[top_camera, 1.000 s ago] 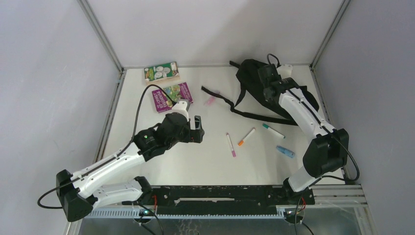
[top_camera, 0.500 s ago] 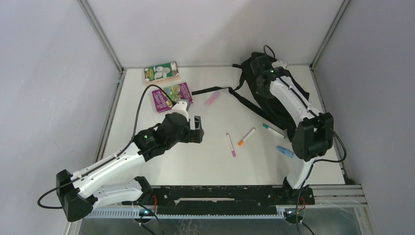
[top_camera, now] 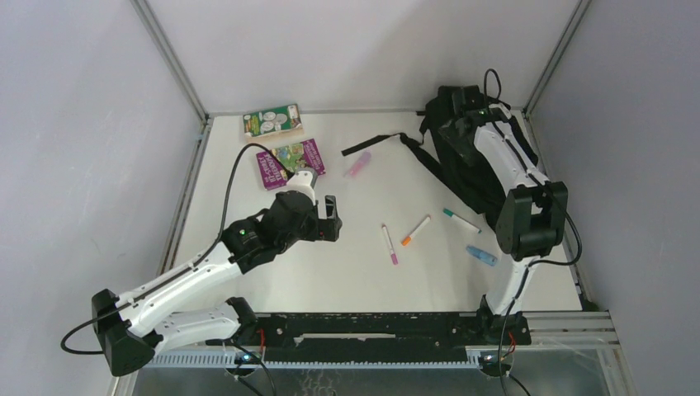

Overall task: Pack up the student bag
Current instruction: Adjust the student bag at the center of the board.

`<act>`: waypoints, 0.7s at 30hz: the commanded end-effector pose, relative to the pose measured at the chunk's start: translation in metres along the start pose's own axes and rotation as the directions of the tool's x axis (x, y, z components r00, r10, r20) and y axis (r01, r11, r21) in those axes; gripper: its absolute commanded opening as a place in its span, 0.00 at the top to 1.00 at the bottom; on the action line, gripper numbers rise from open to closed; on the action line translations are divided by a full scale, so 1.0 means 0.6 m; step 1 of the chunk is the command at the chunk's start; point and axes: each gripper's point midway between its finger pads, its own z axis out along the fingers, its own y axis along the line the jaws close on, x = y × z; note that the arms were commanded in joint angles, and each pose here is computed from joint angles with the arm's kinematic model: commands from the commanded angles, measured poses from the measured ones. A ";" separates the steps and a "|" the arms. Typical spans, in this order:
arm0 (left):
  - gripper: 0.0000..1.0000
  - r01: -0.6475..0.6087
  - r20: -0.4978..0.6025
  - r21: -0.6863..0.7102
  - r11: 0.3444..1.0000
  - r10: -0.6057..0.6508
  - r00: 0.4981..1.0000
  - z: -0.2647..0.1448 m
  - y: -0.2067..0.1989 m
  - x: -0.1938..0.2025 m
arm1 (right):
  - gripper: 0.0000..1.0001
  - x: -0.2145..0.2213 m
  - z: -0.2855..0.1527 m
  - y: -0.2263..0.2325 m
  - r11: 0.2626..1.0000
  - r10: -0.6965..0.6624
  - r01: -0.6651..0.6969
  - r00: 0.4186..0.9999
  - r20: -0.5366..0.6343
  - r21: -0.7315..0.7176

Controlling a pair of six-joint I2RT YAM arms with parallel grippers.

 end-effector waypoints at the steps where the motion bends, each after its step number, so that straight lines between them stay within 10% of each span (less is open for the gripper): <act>1: 0.00 0.032 0.026 0.018 0.999 -0.033 0.999 -0.007 -0.007 -0.011 | 0.01 -0.028 -0.055 0.129 0.943 -0.046 0.052 0.999 0.026 -0.328; 9: 0.00 0.040 0.022 0.008 0.999 -0.041 0.999 -0.005 -0.007 -0.011 | 0.01 -0.047 -0.110 0.009 0.920 -0.167 0.214 0.972 0.165 -0.330; 15: 0.00 0.015 0.026 0.041 0.999 -0.016 1.000 0.005 -0.024 -0.020 | 0.01 -0.049 -0.031 -0.199 0.985 0.013 0.000 0.997 0.072 -0.175; 21: 0.00 -0.017 0.006 0.046 0.999 0.017 1.000 0.018 -0.036 -0.023 | 0.00 -0.066 0.032 -0.228 0.962 0.156 -0.159 0.987 -0.034 -0.222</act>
